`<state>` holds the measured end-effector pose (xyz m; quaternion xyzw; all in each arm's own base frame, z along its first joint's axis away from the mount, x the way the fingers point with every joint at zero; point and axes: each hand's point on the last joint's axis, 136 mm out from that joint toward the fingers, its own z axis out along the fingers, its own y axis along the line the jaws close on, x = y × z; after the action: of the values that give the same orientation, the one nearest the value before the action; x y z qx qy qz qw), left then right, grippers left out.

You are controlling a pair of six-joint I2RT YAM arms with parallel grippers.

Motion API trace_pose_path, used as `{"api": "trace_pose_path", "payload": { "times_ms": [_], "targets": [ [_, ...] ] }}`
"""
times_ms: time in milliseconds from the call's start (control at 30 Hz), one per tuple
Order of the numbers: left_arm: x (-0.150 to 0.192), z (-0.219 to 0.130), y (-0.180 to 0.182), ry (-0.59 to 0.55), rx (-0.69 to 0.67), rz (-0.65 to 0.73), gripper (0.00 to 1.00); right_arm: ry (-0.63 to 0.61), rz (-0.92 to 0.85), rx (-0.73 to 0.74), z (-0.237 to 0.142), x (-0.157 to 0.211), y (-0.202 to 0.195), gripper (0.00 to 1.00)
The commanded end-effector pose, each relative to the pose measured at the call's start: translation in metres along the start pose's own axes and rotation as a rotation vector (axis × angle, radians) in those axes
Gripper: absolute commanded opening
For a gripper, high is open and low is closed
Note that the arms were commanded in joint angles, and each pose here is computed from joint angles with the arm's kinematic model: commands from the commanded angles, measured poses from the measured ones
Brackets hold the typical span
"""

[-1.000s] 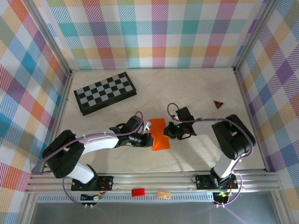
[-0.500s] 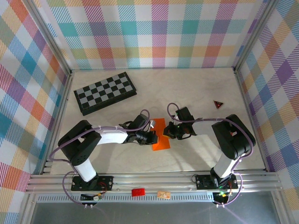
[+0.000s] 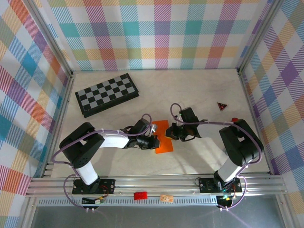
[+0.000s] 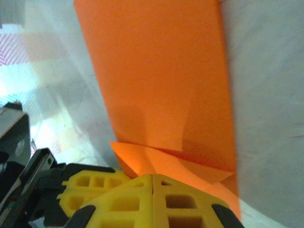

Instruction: Fold a paper plane with a square sheet of paper (pick it up from the middle)

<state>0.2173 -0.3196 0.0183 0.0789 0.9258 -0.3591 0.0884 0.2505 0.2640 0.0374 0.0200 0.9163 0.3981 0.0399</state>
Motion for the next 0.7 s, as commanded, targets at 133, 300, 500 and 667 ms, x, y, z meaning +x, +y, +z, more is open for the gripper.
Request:
{"api": "trace_pose_path", "payload": {
  "times_ms": [133, 300, 500, 667],
  "targets": [
    [0.028, 0.006, 0.036, 0.072, -0.105, -0.054, 0.0, 0.066, -0.011, 0.055, 0.017, 0.017, -0.021, 0.0],
    [0.033, 0.007, 0.04, 0.089, -0.11, -0.059, 0.0, 0.015, 0.029, 0.08, 0.01, -0.002, -0.038, 0.0],
    [0.031, 0.006, 0.037, 0.078, -0.1, -0.056, 0.0, -0.042, 0.09, 0.025, -0.005, -0.026, -0.051, 0.0],
    [0.026, 0.004, 0.03, 0.065, -0.089, -0.047, 0.0, -0.045, 0.087, -0.014, -0.013, -0.031, -0.041, 0.0]
  ]
}}
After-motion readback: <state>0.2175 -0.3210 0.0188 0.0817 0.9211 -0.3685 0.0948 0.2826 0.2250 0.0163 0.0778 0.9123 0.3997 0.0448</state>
